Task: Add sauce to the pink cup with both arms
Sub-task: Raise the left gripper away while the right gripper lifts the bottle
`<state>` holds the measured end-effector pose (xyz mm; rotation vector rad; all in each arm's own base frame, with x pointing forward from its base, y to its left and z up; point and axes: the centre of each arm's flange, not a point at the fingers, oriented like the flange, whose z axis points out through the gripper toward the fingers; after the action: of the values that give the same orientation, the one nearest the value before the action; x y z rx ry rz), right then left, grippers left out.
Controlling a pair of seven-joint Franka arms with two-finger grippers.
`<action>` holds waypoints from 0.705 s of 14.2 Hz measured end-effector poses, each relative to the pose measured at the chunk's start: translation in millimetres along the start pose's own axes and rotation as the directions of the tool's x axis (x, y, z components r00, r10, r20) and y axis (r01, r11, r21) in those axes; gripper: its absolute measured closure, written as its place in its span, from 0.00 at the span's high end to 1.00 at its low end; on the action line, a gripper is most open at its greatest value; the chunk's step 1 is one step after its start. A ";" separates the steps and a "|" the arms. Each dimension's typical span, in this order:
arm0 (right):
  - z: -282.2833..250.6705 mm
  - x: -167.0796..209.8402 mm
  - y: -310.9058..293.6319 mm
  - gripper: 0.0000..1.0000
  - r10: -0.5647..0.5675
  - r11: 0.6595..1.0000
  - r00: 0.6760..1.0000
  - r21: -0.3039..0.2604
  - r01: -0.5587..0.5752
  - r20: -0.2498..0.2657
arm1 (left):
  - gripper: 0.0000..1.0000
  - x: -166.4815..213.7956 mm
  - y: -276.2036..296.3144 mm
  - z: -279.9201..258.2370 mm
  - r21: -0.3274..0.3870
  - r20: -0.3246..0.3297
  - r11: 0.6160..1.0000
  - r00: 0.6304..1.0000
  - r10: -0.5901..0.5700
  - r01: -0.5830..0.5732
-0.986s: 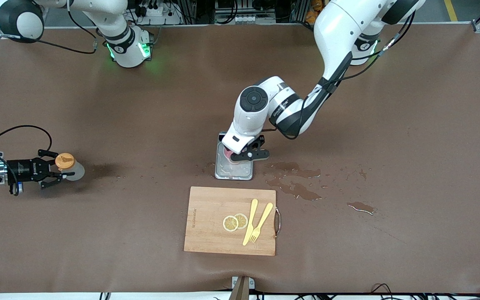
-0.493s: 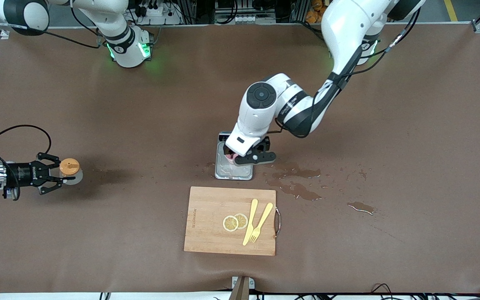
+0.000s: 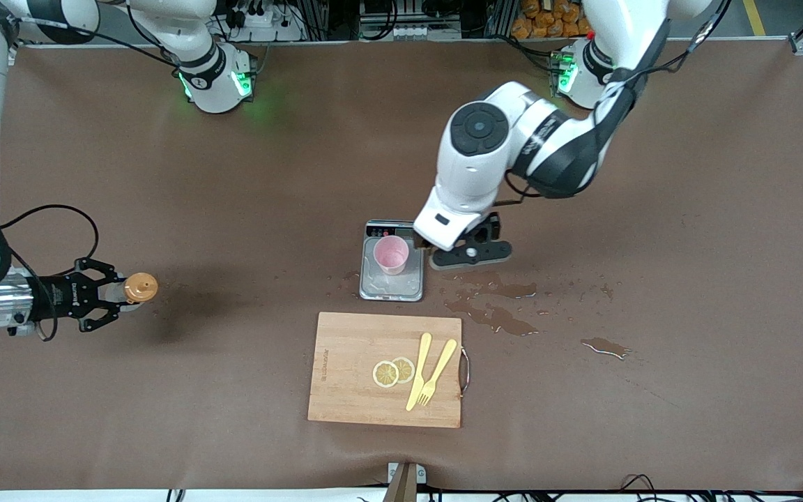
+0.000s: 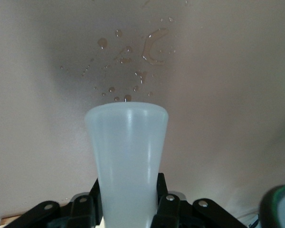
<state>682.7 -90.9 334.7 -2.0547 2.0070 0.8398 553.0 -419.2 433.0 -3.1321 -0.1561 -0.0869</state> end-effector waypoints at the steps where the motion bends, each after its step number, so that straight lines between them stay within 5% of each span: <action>1: -1.6 -8.4 0.4 0.44 0.011 1.000 1.000 -0.001 -0.011 -0.017 | 1.00 6.9 -17.3 -13.6 0.019 0.006 1.000 1.000 0.018 -0.018; 6: 4.8 -81.6 0.4 0.43 0.090 0.996 0.981 -0.011 -0.093 -0.170 | 1.00 31.3 -96.6 -81.0 0.052 0.017 0.996 0.997 0.077 -0.078; 10: 25.2 -153.1 1.5 0.43 0.165 0.986 0.962 0.002 -0.169 -0.218 | 1.00 43.1 -161.4 -118.0 0.065 0.053 0.985 0.987 0.155 -0.158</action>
<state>682.0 54.9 388.0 -2.0893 2.3232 0.6861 573.3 -255.2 553.5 -3.0655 0.0857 -0.0063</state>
